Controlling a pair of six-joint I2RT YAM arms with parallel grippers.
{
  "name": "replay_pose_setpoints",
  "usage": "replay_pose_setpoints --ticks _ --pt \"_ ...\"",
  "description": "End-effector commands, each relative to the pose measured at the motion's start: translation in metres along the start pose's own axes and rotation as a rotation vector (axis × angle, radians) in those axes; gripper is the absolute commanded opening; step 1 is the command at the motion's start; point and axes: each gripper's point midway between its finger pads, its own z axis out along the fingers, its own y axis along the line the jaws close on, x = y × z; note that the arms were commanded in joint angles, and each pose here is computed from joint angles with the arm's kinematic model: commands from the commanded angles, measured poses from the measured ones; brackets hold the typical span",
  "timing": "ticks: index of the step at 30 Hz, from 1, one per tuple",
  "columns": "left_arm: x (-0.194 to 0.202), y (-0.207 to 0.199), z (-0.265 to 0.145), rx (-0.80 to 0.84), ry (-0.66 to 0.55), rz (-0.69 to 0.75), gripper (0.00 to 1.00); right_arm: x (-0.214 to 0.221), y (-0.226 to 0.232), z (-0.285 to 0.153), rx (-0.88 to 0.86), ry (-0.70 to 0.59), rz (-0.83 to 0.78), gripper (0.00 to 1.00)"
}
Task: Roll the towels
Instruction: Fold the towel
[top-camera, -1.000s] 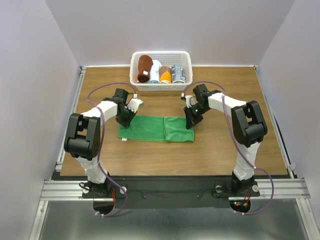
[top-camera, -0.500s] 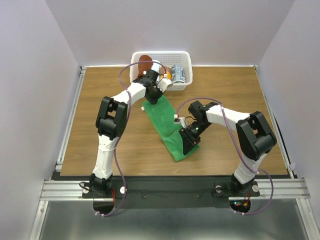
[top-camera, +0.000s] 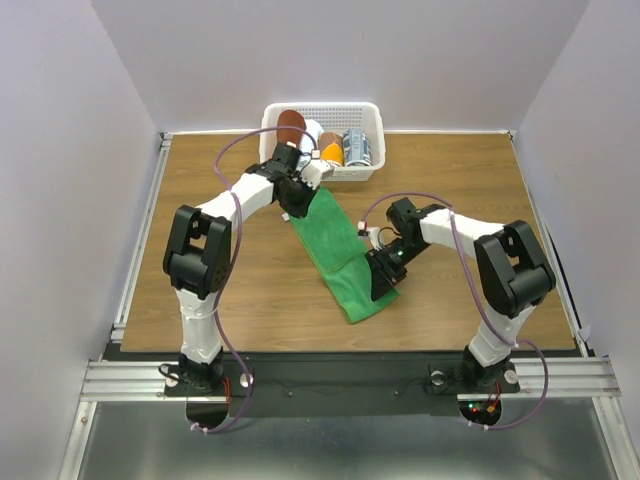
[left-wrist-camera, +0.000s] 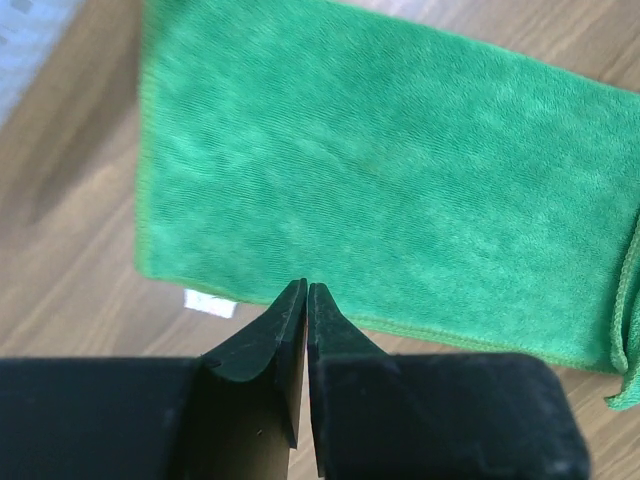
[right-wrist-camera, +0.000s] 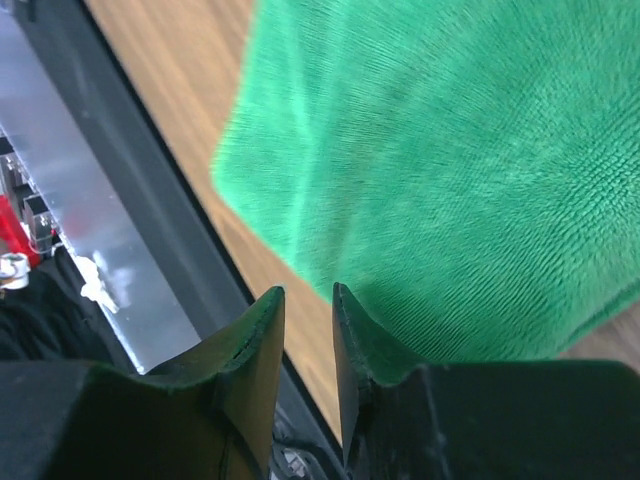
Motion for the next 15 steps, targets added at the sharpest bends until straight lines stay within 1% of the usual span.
replay_pose_setpoints --ticks 1,4,11,12,15 --pt "0.018 -0.015 0.013 0.053 0.029 -0.052 0.16 -0.002 -0.012 0.010 0.007 -0.022 0.011 0.30" --pt "0.024 -0.016 0.029 0.079 0.050 -0.073 0.16 -0.003 -0.010 0.017 -0.036 -0.025 0.032 0.29" --pt "0.004 -0.012 0.054 0.094 0.037 -0.071 0.15 -0.006 -0.007 0.030 -0.116 -0.028 0.055 0.31" --pt "0.001 -0.012 0.056 0.092 0.036 -0.068 0.15 -0.004 -0.007 0.035 -0.137 -0.017 0.085 0.32" --pt "-0.009 -0.011 0.065 0.087 0.026 -0.058 0.15 -0.006 0.003 0.048 -0.183 -0.003 0.092 0.32"
